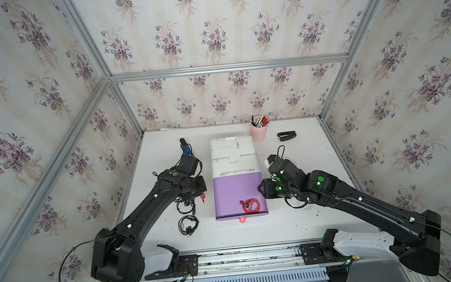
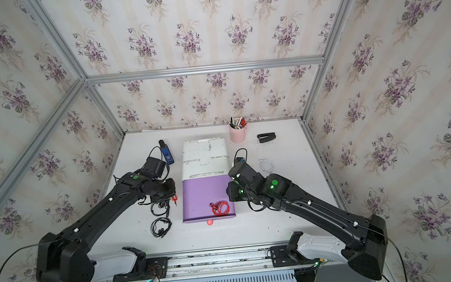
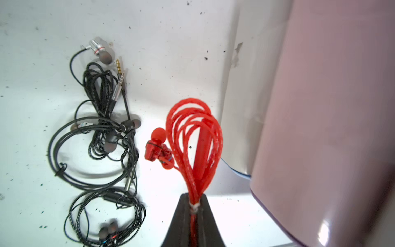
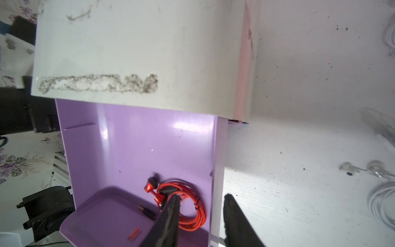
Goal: Place the wired earphones into the drawer by color
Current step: Pick up the wired earphones from the center of the board.
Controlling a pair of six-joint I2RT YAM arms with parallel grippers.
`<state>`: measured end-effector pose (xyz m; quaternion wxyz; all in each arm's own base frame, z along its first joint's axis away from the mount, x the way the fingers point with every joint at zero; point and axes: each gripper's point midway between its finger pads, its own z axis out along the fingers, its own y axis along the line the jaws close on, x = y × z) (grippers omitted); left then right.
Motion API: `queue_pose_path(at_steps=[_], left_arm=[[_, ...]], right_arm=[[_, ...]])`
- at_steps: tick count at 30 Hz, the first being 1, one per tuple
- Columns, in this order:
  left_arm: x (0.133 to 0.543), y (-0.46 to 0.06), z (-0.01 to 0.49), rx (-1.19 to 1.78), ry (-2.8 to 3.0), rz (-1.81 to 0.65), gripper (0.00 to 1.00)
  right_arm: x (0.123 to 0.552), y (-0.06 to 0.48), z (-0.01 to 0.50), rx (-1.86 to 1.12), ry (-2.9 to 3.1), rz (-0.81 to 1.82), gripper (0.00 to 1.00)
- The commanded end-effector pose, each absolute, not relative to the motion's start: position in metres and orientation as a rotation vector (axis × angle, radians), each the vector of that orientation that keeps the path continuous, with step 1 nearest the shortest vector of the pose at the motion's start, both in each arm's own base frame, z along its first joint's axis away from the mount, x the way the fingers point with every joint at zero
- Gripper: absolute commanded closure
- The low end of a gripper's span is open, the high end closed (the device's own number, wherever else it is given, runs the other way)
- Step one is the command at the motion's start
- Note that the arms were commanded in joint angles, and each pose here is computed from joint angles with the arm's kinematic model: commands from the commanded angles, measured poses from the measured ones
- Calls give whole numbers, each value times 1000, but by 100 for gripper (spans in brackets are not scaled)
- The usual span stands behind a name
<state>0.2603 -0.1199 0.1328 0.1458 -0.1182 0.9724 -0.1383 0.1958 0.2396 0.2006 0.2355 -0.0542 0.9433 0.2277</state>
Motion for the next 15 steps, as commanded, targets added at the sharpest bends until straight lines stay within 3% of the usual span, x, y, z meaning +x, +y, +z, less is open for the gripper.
queue_pose_path(at_steps=[1, 8, 15], left_arm=[[240, -114, 160, -284, 2817, -393, 92], [217, -119, 246, -155, 2691, -519, 90], [195, -151, 293, 47, 2643, -540, 90]], right_arm=[[199, 239, 208, -134, 2560, 629, 62], [200, 232, 216, -115, 2533, 624, 62], [206, 222, 220, -78, 2506, 585, 62]])
